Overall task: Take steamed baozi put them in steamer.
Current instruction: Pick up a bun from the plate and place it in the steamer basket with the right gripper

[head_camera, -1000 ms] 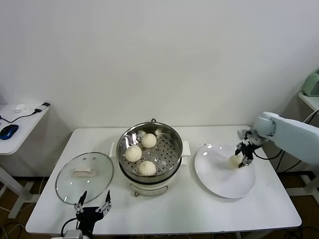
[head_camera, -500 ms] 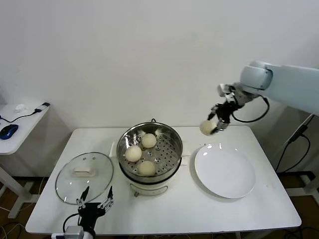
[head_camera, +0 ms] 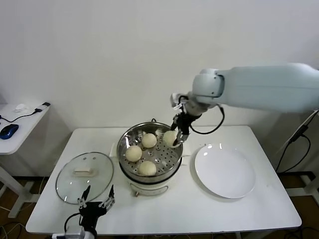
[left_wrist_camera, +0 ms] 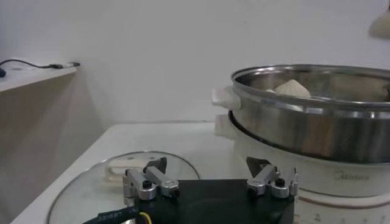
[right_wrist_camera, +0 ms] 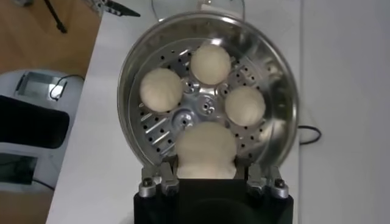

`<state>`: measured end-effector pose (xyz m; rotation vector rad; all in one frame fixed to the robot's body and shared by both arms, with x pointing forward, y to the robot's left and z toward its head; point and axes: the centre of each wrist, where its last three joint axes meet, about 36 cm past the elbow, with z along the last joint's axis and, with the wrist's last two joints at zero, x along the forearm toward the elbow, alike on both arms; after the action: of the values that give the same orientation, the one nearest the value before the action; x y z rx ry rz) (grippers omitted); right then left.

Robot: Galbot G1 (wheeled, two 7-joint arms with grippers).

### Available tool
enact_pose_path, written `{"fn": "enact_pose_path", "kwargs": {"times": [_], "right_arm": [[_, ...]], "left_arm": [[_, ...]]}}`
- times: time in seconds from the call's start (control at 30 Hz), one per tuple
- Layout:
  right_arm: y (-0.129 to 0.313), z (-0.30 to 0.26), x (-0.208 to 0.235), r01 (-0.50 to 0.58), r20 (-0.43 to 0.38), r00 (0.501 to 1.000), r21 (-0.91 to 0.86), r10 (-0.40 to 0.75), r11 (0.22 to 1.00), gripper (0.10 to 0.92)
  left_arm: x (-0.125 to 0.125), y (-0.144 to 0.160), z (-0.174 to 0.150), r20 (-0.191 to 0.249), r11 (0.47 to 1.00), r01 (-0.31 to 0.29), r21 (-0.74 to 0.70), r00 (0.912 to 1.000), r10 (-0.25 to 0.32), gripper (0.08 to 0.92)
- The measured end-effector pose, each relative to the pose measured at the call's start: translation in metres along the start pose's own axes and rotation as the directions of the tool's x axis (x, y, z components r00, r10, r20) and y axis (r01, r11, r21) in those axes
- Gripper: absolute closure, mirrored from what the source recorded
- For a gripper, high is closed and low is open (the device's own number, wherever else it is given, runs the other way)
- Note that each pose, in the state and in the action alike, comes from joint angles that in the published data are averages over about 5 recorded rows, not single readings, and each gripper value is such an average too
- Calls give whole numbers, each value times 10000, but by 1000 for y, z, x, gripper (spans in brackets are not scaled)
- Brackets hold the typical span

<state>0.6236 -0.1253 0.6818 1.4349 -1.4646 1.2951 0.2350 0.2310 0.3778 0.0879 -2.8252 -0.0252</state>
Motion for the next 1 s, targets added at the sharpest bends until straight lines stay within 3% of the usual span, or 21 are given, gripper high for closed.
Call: {"fn": "enact_pose_path", "kwargs": {"times": [0.53,0.8,1.0], "right_arm": [[1,3,-91,-78,-415,9991,-391,62,9992,393],[-1,5,-107,-74,-469,9989,-312,59,9995,232],[-11,9,-96,31,-202,9998,-200,-35,9998,200]], "left_arm": [[-3,0,2,-17,10000,59,66,10000,-59,177],[-4,1,2,-22,9999,75,70,10000,-75,177],[-4,1,2,-16,10000,73,55,10000,-73,177]]}}
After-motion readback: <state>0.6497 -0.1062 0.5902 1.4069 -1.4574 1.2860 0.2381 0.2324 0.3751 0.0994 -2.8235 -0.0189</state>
